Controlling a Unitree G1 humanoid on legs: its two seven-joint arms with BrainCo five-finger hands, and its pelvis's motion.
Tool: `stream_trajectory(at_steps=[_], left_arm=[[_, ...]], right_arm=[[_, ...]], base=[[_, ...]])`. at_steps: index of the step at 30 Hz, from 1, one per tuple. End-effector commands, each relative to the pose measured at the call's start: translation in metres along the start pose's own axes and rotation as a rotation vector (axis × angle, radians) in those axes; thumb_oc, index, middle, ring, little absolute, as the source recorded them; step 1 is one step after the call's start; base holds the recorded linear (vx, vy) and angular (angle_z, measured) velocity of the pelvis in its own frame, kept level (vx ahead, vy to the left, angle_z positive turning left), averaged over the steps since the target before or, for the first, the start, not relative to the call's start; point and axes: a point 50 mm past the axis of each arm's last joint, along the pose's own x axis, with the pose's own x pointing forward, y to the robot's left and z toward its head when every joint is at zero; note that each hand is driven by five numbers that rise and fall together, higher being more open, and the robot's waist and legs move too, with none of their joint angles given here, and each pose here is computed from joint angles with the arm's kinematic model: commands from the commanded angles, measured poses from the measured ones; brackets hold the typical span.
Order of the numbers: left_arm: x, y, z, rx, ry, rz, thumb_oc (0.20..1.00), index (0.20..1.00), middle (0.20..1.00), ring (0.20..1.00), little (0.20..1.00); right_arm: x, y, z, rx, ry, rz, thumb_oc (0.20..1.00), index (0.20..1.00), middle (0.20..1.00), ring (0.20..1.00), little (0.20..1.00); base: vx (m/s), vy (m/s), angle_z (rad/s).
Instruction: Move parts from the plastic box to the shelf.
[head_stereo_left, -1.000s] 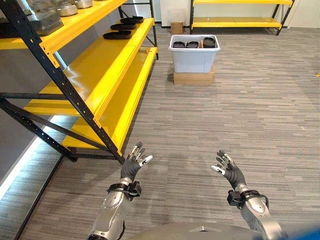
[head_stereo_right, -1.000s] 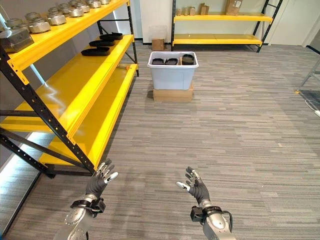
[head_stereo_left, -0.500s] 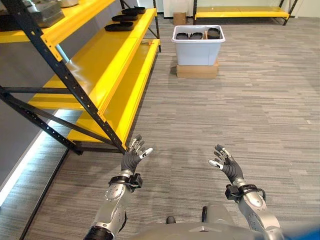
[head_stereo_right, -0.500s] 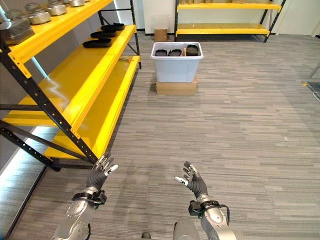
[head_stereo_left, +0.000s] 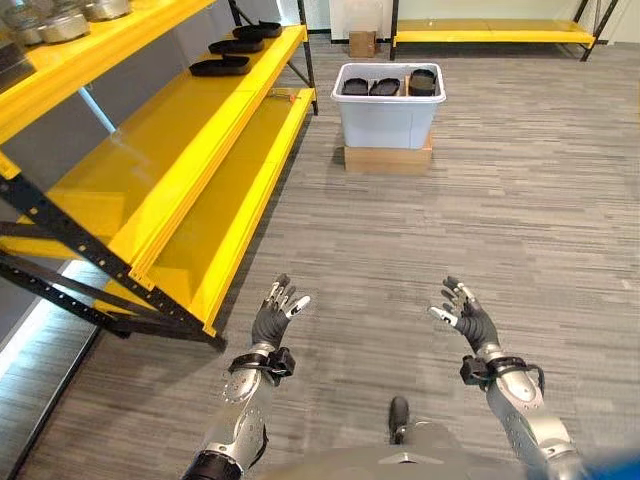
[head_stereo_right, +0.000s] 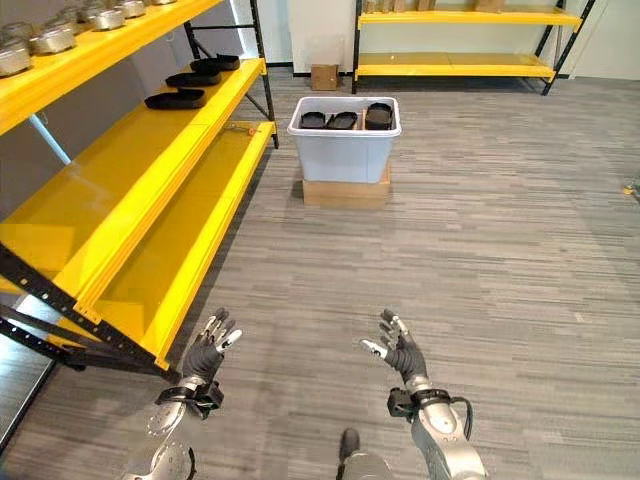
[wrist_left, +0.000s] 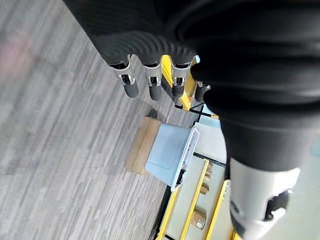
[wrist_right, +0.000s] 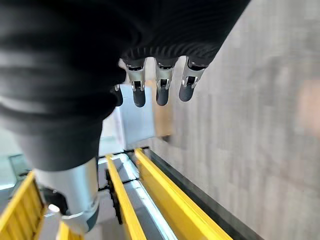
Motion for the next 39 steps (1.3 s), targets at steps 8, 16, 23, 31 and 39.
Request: stream_trajectory(at_steps=[8,16,23,31,39], left_arm=[[-0.008,0.008,0.024,0.052,-0.105,-0.036,1.000,1.000,1.000,1.000,1.000],[-0.009,0.005,0.022,0.105,-0.090,-0.080,1.000,1.000,1.000,1.000,1.000],[-0.002,0.002,0.033,0.116,-0.127,-0.077,1.000,1.000,1.000,1.000,1.000],[-0.003,0.005,0.028,0.166,-0.089,-0.099,1.000,1.000,1.000,1.000,1.000],[0.001,-0.003,0.024,0.164,-0.095,-0.115,1.000,1.000,1.000,1.000,1.000]], right_arm=[[-0.010,-0.011,0.008,0.068,-0.080,-0.059,1.000,1.000,1.000,1.000,1.000],[-0.011,0.000,-0.005,0.073,-0.024,-0.011,1.000,1.000,1.000,1.000,1.000],[-0.005,0.018,-0.005,0.121,-0.040,0.015,1.000,1.000,1.000,1.000,1.000],[-0.009,0.023,-0.011,0.138,0.003,0.057,1.000,1.000,1.000,1.000,1.000],[-0.014,0.016,-0.008,0.165,-0.016,0.038,1.000,1.000,1.000,1.000,1.000]], base=[[0.21,-0.096,-0.06],[0.38,0.163,-0.38],[0.35,0.289,-0.24],[0.40,0.063,0.13],[0.37,-0.152,0.44]])
